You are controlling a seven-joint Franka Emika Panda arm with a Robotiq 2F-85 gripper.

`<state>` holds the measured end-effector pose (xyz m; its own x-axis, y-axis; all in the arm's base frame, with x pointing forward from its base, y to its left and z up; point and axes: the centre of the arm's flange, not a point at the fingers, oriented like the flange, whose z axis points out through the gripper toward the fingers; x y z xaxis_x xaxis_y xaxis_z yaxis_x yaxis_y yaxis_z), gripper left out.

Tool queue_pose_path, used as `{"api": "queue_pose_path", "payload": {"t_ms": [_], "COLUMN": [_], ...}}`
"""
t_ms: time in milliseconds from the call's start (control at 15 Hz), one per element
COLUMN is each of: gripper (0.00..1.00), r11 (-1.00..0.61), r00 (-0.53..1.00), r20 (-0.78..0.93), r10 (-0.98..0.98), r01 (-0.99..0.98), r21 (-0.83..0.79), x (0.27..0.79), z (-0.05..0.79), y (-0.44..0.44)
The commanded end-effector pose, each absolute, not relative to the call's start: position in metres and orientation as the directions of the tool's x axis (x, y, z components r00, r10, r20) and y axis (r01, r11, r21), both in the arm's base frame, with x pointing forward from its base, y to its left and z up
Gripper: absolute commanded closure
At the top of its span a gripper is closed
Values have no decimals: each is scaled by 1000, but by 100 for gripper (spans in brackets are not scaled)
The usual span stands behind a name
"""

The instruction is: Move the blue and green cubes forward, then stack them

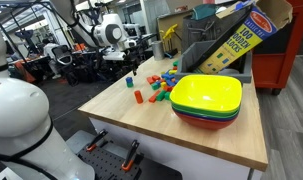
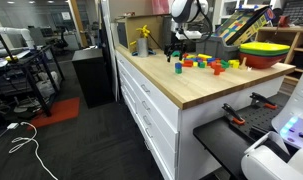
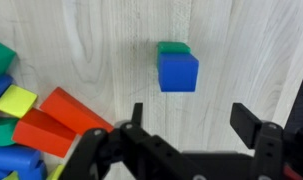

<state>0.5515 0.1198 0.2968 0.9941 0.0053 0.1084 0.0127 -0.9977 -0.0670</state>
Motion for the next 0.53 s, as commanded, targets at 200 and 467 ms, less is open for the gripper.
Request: {"api": "queue_pose_path", "payload": {"t_ms": [200, 467], "gripper": [66, 95], "r11": [-999, -998], "r00": [991, 991], "r20": [127, 124], "r10": [-37, -58], "r01": [-32, -54], "r21": [-40, -33], "x": [571, 573], "z": [296, 295], "y": [124, 120]}}
